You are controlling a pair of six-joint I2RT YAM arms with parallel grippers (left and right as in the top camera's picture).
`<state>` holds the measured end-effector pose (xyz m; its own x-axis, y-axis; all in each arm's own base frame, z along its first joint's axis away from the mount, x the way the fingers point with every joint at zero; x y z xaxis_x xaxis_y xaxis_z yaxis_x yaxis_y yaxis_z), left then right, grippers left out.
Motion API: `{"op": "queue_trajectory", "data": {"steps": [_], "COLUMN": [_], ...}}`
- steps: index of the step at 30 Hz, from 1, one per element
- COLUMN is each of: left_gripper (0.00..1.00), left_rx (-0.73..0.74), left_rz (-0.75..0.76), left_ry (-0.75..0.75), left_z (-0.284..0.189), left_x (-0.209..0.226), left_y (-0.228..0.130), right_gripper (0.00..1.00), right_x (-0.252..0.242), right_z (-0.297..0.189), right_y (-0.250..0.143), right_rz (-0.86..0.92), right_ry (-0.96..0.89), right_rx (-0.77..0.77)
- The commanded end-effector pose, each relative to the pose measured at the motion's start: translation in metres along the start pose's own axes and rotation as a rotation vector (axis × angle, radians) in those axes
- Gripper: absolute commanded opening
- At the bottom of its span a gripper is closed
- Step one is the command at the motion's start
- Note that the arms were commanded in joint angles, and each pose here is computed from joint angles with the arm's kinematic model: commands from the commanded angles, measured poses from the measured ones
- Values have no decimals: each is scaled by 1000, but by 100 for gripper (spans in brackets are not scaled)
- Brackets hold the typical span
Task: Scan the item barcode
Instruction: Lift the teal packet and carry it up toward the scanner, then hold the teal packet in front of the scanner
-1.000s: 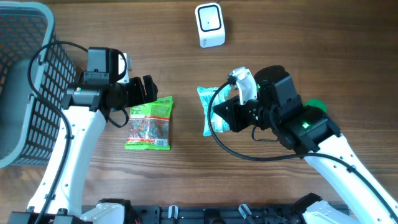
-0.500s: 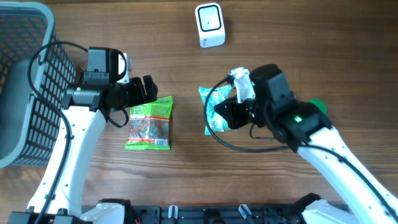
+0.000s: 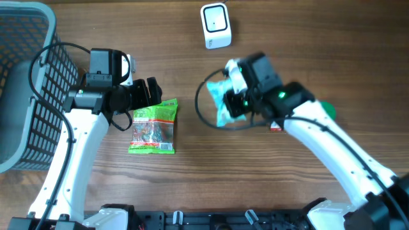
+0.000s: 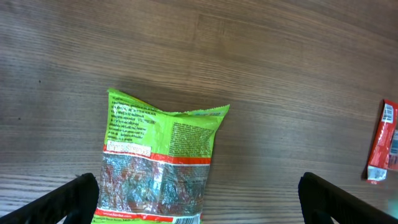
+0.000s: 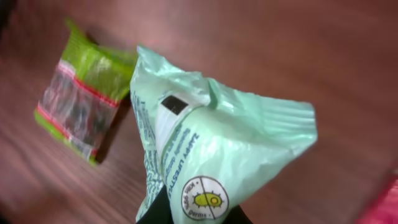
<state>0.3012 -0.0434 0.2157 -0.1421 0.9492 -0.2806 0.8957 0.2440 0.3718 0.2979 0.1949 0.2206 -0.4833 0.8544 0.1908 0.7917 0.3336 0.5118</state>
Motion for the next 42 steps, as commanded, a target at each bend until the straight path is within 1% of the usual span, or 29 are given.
{"op": "queue_trajectory", "data": {"steps": [1,5,6,8,11,14,20,22,25,32,38,42], "left_gripper": [100,100,100,100,100,100,100,100,100,100,100,100], "left_rx": [2,2,2,2,2,2,2,2,2,2,2,2], "left_rz": [0,0,-1,0,0,0,-1,0,0,0,-1,0], "left_ry": [-13,-13,-13,-13,-13,-13,-13,-13,-13,-13,-13,-13], "left_z": [0,0,0,0,0,0,0,0,0,0,0,0], "left_x": [-3,-3,-3,-3,-3,-3,-3,-3,-3,-3,-3,-3], "left_y": [0,0,0,0,0,0,0,0,0,0,0,0], "right_gripper": [4,4,4,4,4,4,4,4,4,4,4,4], "right_x": [-5,-13,-17,-20,-21,-18,-13,-15,-19,-29,-34,-50], "right_z": [-68,-109,-116,-122,-115,-87,-21,1,42,113,153,171], "right_y": [58,90,104,123,144,159,184,190,198,208,209,207], "right_rz": [-54,-123,-153,-196,-274,-354,-490,-539,-619,-696,-761,-769], "right_ry": [-172,-342,-401,-479,-580,-742,-1000,-1058,-1112,-1244,-1326,-1365], "right_rx": [-195,-239,-253,-280,-315,-298,-259,-238,-216,-245,-284,-327]}}
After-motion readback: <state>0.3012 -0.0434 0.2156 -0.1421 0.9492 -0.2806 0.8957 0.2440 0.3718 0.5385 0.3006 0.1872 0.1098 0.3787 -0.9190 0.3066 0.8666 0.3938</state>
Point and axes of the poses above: each gripper's point midway between its finger pads, its own z axis out along the fingers, its own x axis along the line the jaws close on, y = z × x, the point moved 6 cm from there along -z, back along the fingers, and after that the axes turned 1 degree about -z, right-handed, at the moved point
